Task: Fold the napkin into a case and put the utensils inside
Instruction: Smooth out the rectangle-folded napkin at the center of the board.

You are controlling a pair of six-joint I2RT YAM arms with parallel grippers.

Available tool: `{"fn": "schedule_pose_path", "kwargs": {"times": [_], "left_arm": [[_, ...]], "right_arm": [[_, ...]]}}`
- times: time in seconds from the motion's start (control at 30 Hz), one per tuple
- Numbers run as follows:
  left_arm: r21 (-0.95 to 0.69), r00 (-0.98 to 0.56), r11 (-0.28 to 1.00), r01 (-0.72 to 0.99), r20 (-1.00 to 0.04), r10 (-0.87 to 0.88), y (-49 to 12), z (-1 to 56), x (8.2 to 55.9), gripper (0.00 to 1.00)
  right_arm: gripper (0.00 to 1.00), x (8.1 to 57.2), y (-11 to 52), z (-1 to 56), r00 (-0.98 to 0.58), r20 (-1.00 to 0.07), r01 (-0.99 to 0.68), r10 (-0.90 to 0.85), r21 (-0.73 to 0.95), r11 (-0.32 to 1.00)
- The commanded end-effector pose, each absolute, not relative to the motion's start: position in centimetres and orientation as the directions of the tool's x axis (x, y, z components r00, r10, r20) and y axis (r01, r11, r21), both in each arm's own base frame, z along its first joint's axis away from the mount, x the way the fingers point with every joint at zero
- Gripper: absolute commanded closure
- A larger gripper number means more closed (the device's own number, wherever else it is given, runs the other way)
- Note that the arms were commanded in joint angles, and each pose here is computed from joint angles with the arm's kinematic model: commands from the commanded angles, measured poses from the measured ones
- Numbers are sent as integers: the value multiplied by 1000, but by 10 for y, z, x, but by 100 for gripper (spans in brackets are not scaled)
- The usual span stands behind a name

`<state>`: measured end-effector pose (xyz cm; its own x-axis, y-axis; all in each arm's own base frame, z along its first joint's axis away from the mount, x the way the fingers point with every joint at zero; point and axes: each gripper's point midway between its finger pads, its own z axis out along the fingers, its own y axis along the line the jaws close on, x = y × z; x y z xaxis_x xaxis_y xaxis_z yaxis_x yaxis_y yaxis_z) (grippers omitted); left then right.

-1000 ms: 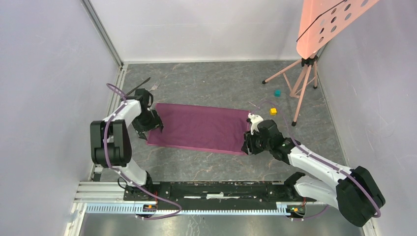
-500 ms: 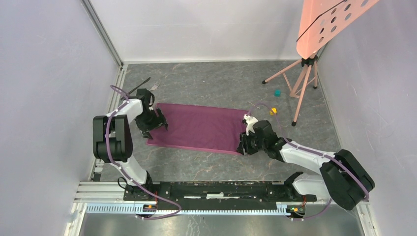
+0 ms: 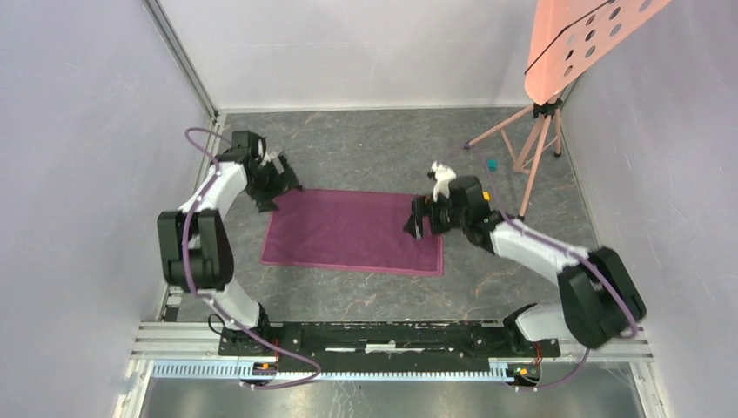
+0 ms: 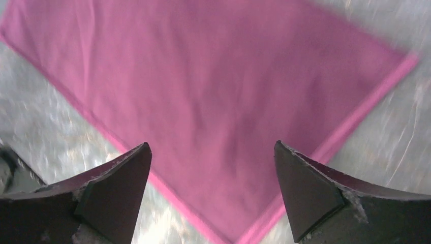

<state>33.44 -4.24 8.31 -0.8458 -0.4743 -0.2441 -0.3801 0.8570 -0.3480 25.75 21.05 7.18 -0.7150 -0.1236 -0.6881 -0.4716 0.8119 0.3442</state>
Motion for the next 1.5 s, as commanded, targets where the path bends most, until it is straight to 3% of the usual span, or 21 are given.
{"fn": "schedule_pose_path", "kwargs": {"times": [0.0,0.3,0.6,0.8,1.03,1.13,1.27,1.47], "left_arm": [[-528,-828,789,-316,-253,-501,-67,95,404,0],[-527,-825,772,-355,-211,-524,-56,65,450,0],[-427,-808,782,-454,-172,-563,-20,24,437,0],[-487,-800,787,-378,-256,-543,-26,68,444,0],[-560,-784,744,-364,-248,-570,-35,91,460,0],[-540,-795,750,-381,-224,-565,-33,78,457,0],[-517,-810,773,-367,-232,-539,-31,71,455,0],[-527,-817,763,-375,-201,-541,-34,57,455,0]], "right_arm": [[2,326,241,111,-659,-752,-525,-18,442,727],[2,383,250,73,-740,-669,-438,69,557,706],[2,379,180,22,-771,-634,-302,58,445,843],[2,373,178,49,-734,-679,-341,34,411,846],[3,382,209,79,-714,-699,-405,47,467,786],[5,376,212,77,-738,-674,-383,22,445,809],[17,341,200,69,-807,-591,-280,-2,379,882],[16,301,204,72,-780,-625,-330,-31,369,869]]}}
